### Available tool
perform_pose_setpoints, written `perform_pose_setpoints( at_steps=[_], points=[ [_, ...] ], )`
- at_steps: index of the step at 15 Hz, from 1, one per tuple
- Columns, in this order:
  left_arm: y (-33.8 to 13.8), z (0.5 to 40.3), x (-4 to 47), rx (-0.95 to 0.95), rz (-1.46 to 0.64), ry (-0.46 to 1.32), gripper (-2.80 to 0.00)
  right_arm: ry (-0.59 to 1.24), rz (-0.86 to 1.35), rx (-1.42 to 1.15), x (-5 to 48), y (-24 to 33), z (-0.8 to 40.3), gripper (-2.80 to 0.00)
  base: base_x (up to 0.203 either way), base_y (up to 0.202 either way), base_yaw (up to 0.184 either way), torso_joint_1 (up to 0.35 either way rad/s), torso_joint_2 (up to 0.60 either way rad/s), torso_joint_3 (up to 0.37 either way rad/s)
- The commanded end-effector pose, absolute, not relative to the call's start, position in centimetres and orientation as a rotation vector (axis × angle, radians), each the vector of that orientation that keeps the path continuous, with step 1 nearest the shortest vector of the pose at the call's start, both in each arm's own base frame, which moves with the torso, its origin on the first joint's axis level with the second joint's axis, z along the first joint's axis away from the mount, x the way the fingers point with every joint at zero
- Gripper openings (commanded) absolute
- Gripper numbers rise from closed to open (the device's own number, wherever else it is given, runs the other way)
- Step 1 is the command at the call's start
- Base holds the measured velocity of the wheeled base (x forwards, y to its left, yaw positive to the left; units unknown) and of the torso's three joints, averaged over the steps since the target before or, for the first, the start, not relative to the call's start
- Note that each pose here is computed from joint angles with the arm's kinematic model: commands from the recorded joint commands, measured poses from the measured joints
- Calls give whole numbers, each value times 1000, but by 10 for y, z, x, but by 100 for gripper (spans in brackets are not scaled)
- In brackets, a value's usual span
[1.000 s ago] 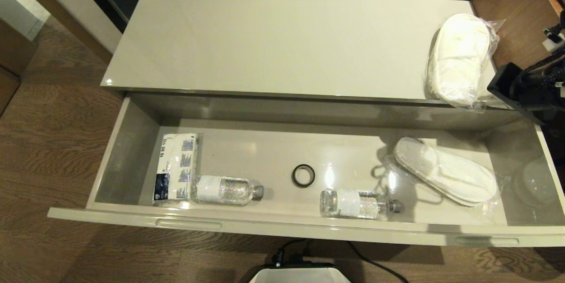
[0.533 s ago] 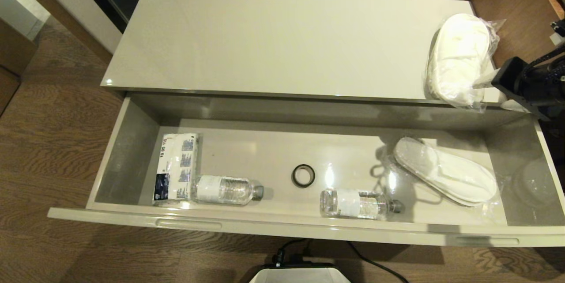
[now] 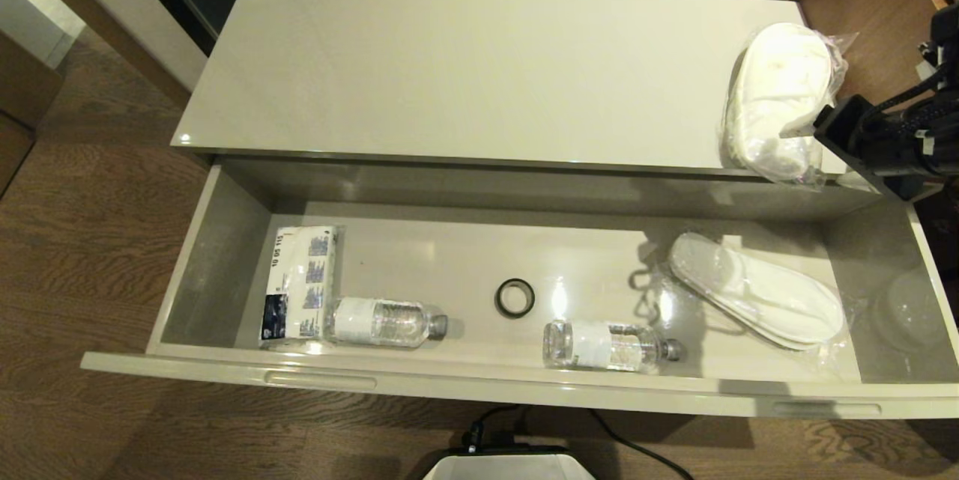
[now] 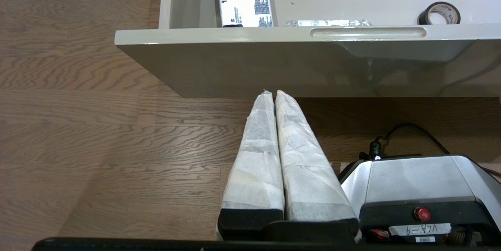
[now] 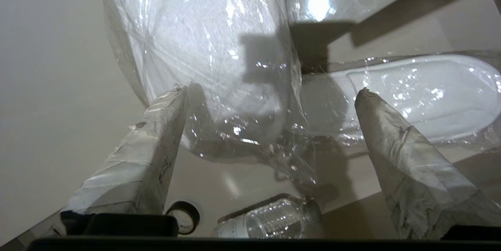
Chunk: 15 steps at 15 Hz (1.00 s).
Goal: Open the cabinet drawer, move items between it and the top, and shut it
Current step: Pick up the disposable slippers on the table
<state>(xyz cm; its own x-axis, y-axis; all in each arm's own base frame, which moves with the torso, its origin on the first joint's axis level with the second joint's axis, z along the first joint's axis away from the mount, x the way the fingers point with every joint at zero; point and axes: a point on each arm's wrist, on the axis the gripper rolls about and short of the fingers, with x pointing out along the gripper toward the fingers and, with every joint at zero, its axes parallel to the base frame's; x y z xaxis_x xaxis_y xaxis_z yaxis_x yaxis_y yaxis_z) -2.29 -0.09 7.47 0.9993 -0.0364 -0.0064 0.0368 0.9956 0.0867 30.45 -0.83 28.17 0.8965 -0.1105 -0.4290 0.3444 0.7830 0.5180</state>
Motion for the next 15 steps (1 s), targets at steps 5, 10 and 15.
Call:
perform_pose_setpoints(
  at_steps=[5,10,15],
  points=[
    [-1,75,-23,87,-37,6,-280,404,-200,630,325,15,276,0,0,0,0,0,0,0],
    [-1,75,-23,87,-37,6,-280,402,-253,621,331,14,270,-280,0,0,0,0,0,0],
    [-1,75,-23,87,-37,6,-280,402,-249,620,329,14,270,-280,0,0,0,0,0,0]
  ],
)
